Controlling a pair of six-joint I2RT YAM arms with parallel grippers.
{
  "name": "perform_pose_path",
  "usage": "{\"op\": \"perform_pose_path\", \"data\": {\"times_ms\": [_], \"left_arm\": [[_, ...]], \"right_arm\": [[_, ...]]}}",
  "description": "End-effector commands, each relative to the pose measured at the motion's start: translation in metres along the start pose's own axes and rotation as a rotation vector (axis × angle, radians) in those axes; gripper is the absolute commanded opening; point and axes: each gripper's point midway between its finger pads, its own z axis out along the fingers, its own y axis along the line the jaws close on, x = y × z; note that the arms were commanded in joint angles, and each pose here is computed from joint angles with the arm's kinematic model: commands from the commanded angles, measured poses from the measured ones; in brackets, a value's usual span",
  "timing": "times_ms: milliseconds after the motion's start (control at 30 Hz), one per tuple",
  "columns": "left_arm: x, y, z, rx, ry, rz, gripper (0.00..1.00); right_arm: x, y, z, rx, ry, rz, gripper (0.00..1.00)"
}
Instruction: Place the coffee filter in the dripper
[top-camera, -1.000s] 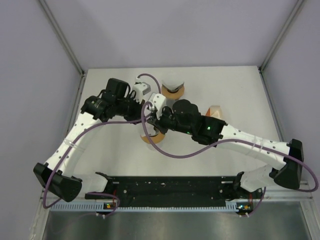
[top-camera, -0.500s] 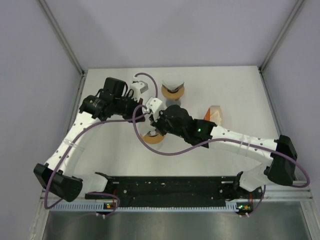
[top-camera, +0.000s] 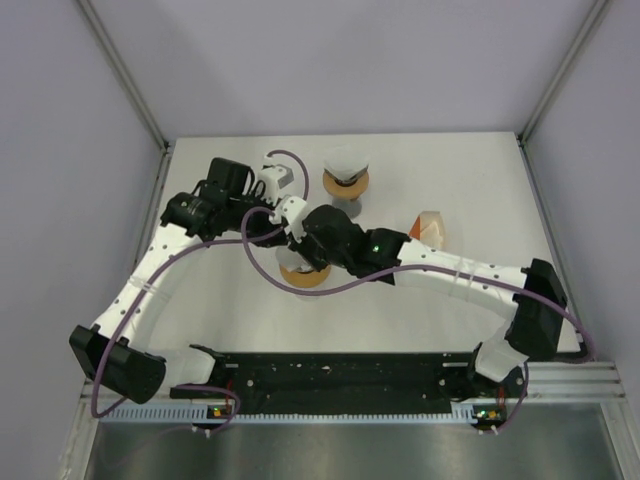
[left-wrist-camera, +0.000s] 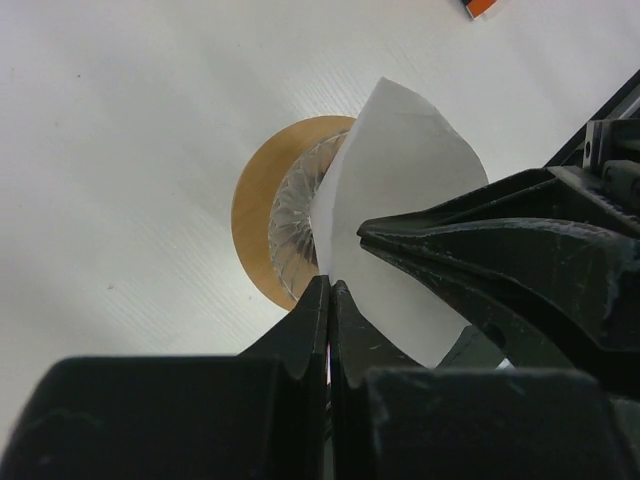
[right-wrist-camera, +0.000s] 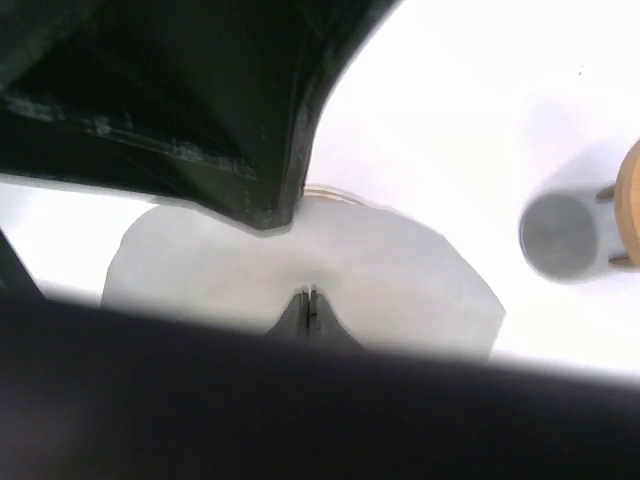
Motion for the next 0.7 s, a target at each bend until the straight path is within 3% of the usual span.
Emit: {"op": "perform_pose_path", "data": {"times_ms": [0, 233, 300, 500, 667], "left_arm": [[-0.018, -0.006, -0.006, 0.019, -0.088, 0.033, 0.0], [-0.034, 0.008, -0.018, -0.027, -0.14, 0.02, 0.03], [-0.036, 0.007, -0.019, -0.018, -0.149, 0.013, 0.1], [-0.043, 0.013, -0.032, 0.007, -0.176, -0.04, 0.42], [-0.061, 0.03, -0.058, -0.037, -0.263, -0.068, 0.58]], "right_arm": [[0.018, 0.003, 0.007, 0.004, 0.129, 0.015, 0.0], [0.032, 0.005, 0.004, -0.009, 0.209, -0.006, 0.0], [0.035, 0.008, 0.006, -0.024, 0.228, -0.016, 0.0], [0.038, 0.009, 0.013, -0.033, 0.276, -0.045, 0.0], [0.038, 0.013, 0.019, -0.055, 0.297, -0.055, 0.0]]}}
